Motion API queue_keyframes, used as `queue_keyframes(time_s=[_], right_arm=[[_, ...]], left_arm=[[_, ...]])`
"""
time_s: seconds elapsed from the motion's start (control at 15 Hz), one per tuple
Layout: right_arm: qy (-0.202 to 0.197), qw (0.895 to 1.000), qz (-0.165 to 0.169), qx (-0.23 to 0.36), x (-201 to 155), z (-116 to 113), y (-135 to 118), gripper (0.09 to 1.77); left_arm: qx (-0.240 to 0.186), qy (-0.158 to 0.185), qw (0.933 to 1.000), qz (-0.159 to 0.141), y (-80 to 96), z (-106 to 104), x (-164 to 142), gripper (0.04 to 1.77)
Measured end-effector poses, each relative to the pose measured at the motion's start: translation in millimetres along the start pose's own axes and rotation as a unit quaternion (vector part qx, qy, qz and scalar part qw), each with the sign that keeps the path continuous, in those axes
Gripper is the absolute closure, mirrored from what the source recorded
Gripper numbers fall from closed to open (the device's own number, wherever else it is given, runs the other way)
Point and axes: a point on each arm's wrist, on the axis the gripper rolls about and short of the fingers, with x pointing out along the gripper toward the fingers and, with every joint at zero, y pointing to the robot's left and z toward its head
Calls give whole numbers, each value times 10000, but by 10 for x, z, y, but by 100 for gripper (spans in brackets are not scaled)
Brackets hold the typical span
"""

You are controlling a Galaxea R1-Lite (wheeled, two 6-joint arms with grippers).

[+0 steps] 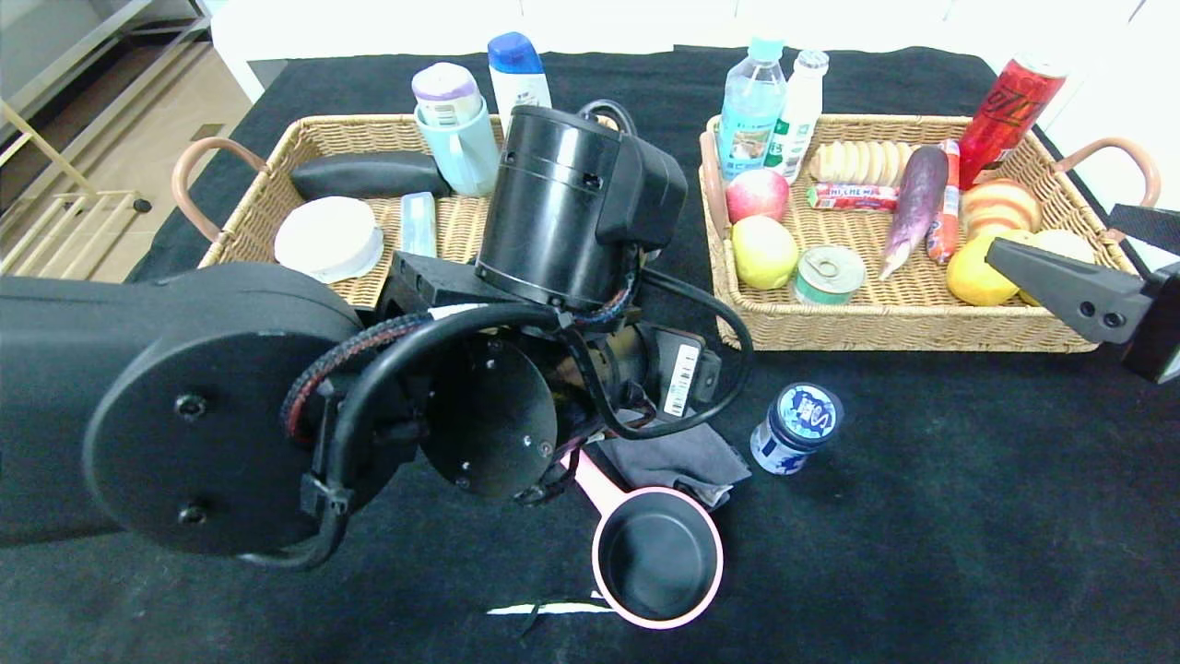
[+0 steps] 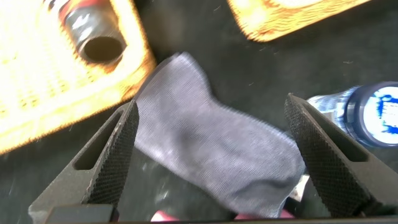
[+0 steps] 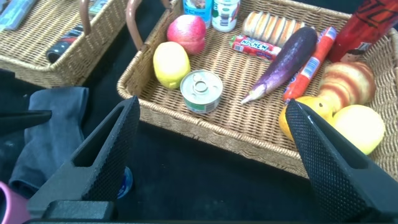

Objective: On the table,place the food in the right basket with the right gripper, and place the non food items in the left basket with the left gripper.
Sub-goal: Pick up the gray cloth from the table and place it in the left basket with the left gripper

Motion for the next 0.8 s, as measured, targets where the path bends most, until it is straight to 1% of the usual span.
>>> queue_keyframes(time_s=[0.2,0.27,0.33,0.53,0.8], right_arm=[[14,10000,21,-2,3,-7,10,15],[29,10000,24,-1,8,-13,12,15],[48,10000,20,-8,13,-22,14,15],[74,10000,29,-13,27,-36,19,15],[86,10000,33,-16,35,-44,22,15]], left_arm=[[-523,476,9973,217,87,39,5,11],[-661,579,9957,306,122,50,34,11],[-721,609,9949,365,150,59,74,11],[-758,730,9933,473,202,15,233,11],[-722,900,9922,467,188,-67,378,10]])
